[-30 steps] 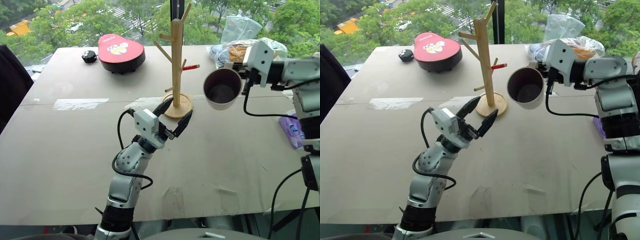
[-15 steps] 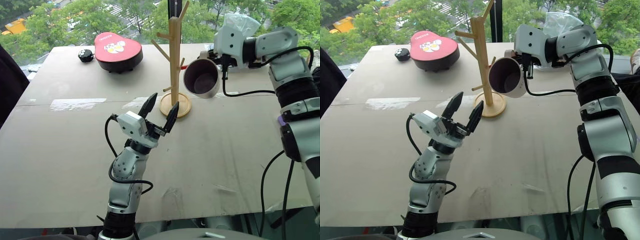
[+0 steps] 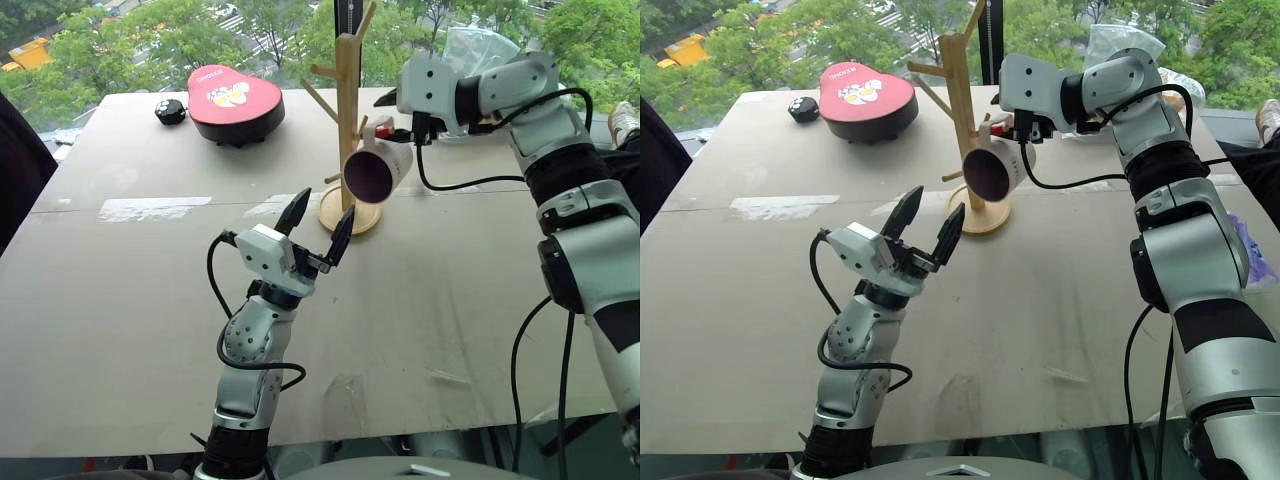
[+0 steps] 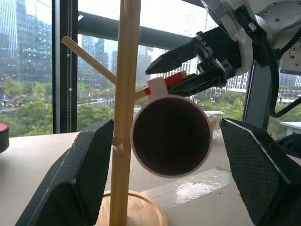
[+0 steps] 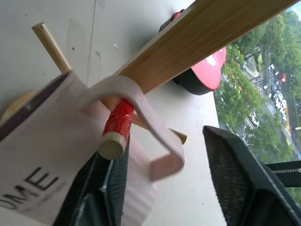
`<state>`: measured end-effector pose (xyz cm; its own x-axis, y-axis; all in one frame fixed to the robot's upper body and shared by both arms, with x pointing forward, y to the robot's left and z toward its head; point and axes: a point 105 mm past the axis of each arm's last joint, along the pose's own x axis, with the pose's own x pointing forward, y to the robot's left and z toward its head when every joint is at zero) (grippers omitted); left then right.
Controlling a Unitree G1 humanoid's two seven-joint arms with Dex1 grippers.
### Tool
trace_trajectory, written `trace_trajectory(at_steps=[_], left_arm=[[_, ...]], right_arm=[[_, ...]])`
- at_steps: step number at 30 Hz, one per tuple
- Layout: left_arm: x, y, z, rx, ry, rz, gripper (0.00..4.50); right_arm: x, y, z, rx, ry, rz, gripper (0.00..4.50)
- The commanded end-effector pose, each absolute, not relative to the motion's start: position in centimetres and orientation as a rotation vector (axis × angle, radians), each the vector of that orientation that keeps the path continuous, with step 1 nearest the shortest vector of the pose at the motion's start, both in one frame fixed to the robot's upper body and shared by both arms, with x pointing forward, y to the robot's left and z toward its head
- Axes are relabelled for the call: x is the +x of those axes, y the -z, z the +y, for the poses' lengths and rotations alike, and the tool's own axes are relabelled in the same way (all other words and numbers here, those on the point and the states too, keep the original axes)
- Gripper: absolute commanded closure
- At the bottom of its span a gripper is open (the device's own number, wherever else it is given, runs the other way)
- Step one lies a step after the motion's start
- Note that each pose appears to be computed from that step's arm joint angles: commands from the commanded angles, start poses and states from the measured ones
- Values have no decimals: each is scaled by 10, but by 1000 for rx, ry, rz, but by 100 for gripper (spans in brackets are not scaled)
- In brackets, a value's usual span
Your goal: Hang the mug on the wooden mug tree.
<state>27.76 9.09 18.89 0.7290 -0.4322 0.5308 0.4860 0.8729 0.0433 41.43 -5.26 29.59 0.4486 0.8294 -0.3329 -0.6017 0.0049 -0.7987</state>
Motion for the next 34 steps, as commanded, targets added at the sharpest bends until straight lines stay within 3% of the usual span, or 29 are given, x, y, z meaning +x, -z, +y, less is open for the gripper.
trace_trajectory(at_steps=[1,2,3,10,15,20,24,28,34], left_arm=[[272,-201,91,-100,506,-618,81],[272,-201,91,-102,509,-617,81],[272,-201,90,-104,511,-617,81],[270,-192,90,-62,541,-571,81],[265,-182,101,13,547,-529,81],[260,-166,110,40,545,-450,81],[249,-106,124,35,579,-143,81],[235,-59,147,144,595,100,81],[222,-38,163,217,646,202,81]], right_arm=[[412,-320,-56,-1059,-1098,-332,60],[412,-322,-58,-1052,-1091,-332,9],[412,-323,-59,-1047,-1087,-333,3],[407,-319,-108,-837,-1096,-254,3],[384,-287,-167,-545,-1083,-175,3],[354,-234,-203,-353,-1002,-79,3],[308,-155,-213,-185,-910,-31,3],[283,-118,-205,-64,-755,-91,3],[255,-71,-195,-41,-659,-14,3]])
